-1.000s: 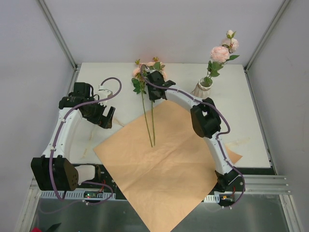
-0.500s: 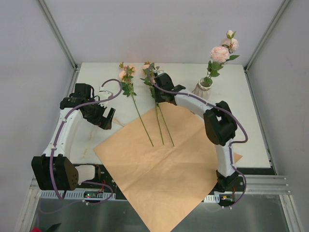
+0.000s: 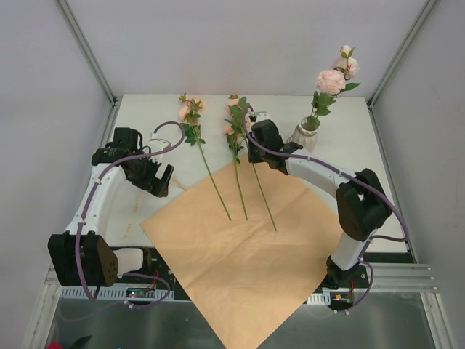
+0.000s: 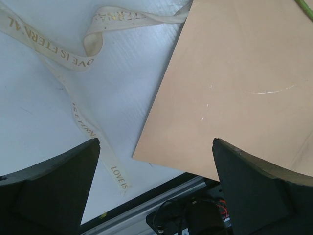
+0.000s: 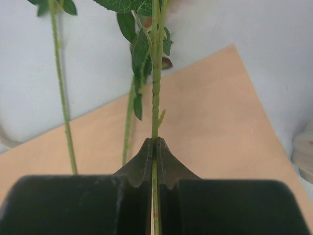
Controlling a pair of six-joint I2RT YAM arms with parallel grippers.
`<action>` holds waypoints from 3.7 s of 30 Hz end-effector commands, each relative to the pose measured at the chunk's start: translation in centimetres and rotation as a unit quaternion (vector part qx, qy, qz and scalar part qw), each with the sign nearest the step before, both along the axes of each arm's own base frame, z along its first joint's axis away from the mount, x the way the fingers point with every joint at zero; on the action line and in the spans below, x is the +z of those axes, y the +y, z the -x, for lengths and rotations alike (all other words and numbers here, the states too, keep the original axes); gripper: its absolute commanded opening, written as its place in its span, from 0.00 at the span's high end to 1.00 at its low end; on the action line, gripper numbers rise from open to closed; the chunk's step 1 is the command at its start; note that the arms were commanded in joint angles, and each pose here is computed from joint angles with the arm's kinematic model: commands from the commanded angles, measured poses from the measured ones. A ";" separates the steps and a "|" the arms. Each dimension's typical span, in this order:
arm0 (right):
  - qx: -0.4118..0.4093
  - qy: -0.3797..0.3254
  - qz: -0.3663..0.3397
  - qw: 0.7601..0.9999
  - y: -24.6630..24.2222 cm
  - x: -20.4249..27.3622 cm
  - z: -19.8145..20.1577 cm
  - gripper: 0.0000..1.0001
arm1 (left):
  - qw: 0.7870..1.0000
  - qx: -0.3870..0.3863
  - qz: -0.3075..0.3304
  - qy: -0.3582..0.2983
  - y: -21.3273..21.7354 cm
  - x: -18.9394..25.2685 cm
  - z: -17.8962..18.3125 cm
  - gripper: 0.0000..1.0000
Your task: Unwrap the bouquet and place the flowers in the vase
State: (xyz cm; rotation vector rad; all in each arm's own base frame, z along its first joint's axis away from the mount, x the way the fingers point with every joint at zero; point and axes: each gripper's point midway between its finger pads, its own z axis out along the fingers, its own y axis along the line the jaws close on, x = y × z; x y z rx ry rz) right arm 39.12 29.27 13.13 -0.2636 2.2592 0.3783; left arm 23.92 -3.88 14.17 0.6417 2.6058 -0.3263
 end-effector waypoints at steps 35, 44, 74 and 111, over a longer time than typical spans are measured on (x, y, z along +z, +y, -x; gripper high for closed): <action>-0.095 -0.675 -0.058 0.729 -13.7 47.1 0.8 0.99 | 1.000 -0.003 -0.012 -0.025 0.5 1.0 -0.8 0.01; -0.114 -0.659 -0.074 0.740 -14.8 43.6 -2.5 0.99 | 1.000 -0.001 -0.021 -0.020 0.8 1.6 -1.3 0.01; -0.194 -0.518 -0.006 0.833 -18.3 31.8 1.5 0.16 | 0.998 -0.010 -0.031 -0.049 1.1 2.0 -0.3 0.01; 0.256 -0.008 0.088 0.963 15.0 -0.2 3.4 0.12 | 0.997 0.035 -0.048 -0.049 2.6 1.9 0.3 0.01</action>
